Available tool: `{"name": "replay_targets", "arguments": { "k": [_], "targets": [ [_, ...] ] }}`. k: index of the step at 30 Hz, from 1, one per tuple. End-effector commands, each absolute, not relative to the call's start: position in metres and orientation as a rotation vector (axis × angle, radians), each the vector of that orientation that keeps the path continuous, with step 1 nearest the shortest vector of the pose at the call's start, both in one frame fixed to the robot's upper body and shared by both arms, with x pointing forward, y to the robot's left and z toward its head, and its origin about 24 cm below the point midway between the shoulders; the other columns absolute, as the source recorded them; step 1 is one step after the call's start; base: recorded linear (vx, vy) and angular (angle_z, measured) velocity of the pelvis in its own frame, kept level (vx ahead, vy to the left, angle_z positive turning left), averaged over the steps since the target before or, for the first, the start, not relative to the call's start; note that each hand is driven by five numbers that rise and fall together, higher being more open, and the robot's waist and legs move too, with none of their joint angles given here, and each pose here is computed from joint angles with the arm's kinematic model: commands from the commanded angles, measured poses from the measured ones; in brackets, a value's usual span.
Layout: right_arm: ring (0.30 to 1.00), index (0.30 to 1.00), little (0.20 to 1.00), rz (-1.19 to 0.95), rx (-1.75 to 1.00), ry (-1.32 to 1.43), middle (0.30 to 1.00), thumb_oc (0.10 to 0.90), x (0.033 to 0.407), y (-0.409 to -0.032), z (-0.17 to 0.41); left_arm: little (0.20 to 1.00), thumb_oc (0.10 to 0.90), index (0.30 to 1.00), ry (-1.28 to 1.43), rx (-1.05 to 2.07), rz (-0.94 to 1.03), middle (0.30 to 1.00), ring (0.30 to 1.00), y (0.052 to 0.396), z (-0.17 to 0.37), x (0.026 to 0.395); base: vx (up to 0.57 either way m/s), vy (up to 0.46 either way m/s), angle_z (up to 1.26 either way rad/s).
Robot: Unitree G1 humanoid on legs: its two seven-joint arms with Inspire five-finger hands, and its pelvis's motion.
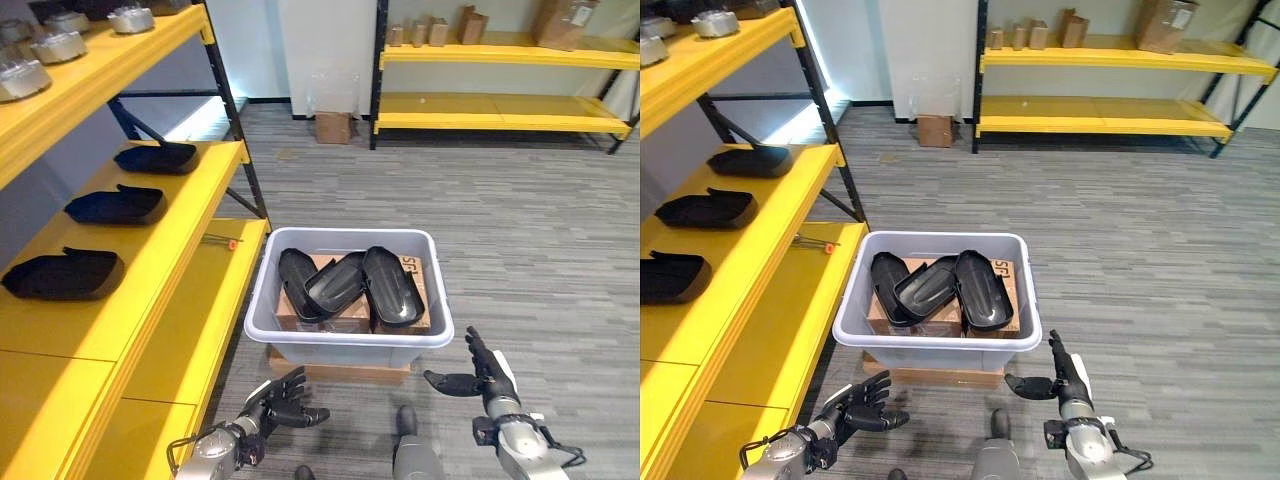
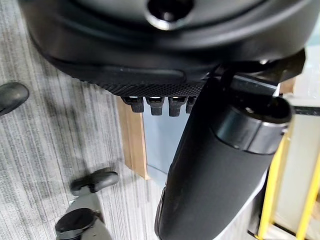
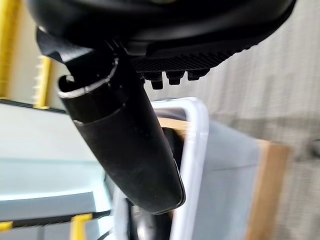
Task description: Move parts from the plastic box to the shelf.
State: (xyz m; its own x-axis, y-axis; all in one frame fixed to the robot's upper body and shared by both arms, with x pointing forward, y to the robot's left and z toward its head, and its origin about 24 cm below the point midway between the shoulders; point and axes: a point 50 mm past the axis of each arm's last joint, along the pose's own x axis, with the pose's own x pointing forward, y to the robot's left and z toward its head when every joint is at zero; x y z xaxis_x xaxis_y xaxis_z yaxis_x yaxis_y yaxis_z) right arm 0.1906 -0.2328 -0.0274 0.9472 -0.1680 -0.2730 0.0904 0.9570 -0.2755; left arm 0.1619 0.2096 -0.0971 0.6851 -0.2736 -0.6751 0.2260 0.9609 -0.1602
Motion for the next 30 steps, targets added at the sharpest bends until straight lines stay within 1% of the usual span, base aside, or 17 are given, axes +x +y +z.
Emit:
{"name": "replay_targets", "arguments": {
  "k": [1,5,10,13,15,17,18,22,25,27,30],
  "targets": [
    [1.0,1.0,1.0,-0.122,-0.486,-0.421,1.0,0.9,0.229,-0.223,0.09,1.0,0.9,1.0,0.54,-0.082,-0.316,1.0,1.0,0.21,-0.059,0.192,0.26,-0.041,-0.06],
    [1.0,1.0,1.0,-0.073,-0.56,-0.543,1.0,0.9,0.235,-0.208,0.119,1.0,0.9,1.0,0.571,-0.085,-0.318,1.0,1.0,0.209,-0.063,0.183,0.37,-0.027,-0.3],
    [1.0,1.0,1.0,-0.028,-0.573,-0.553,1.0,0.9,0.232,-0.204,0.122,1.0,0.9,1.0,0.587,-0.105,-0.305,1.0,1.0,0.206,-0.068,0.167,0.39,-0.06,0.04],
    [1.0,1.0,1.0,-0.034,-0.577,-0.557,1.0,0.9,0.228,-0.206,0.121,1.0,0.9,1.0,0.449,-0.143,-0.252,1.0,1.0,0.208,-0.057,0.171,0.39,-0.101,-0.04],
    [1.0,1.0,1.0,-0.111,-0.574,-0.573,1.0,0.9,0.223,-0.211,0.119,1.0,0.9,1.0,0.315,-0.162,-0.159,1.0,1.0,0.214,-0.044,0.176,0.32,-0.127,0.08],
    [1.0,1.0,1.0,-0.165,-0.557,-0.585,1.0,0.9,0.221,-0.215,0.119,1.0,0.9,1.0,0.237,-0.187,-0.079,1.0,1.0,0.219,-0.036,0.177,0.25,-0.114,0.02],
    [1.0,1.0,1.0,-0.229,-0.529,-0.604,1.0,0.9,0.217,-0.219,0.12,1.0,0.9,1.0,0.126,-0.22,0.047,1.0,1.0,0.229,-0.025,0.178,0.27,-0.125,0.04],
    [1.0,1.0,1.0,-0.372,-0.487,-0.644,1.0,0.9,0.207,-0.229,0.123,1.0,0.9,1.0,-0.193,-0.244,0.348,1.0,1.0,0.265,0.02,0.175,0.26,-0.155,0.0],
    [1.0,1.0,1.0,-0.407,-0.491,-0.639,1.0,0.9,0.205,-0.232,0.123,1.0,0.9,1.0,-0.314,-0.385,0.525,1.0,1.0,0.288,0.038,0.166,0.2,-0.091,0.12],
    [1.0,1.0,1.0,-0.409,-0.493,-0.613,1.0,0.9,0.206,-0.231,0.121,1.0,0.9,1.0,-0.356,-0.368,0.622,1.0,1.0,0.297,0.045,0.166,0.13,-0.044,-0.02],
    [1.0,1.0,1.0,-0.357,-0.482,-0.585,1.0,0.9,0.209,-0.228,0.118,1.0,0.9,1.0,-0.505,-0.385,0.667,1.0,1.0,0.3,0.07,0.17,0.1,-0.054,0.03]
  ]
}}
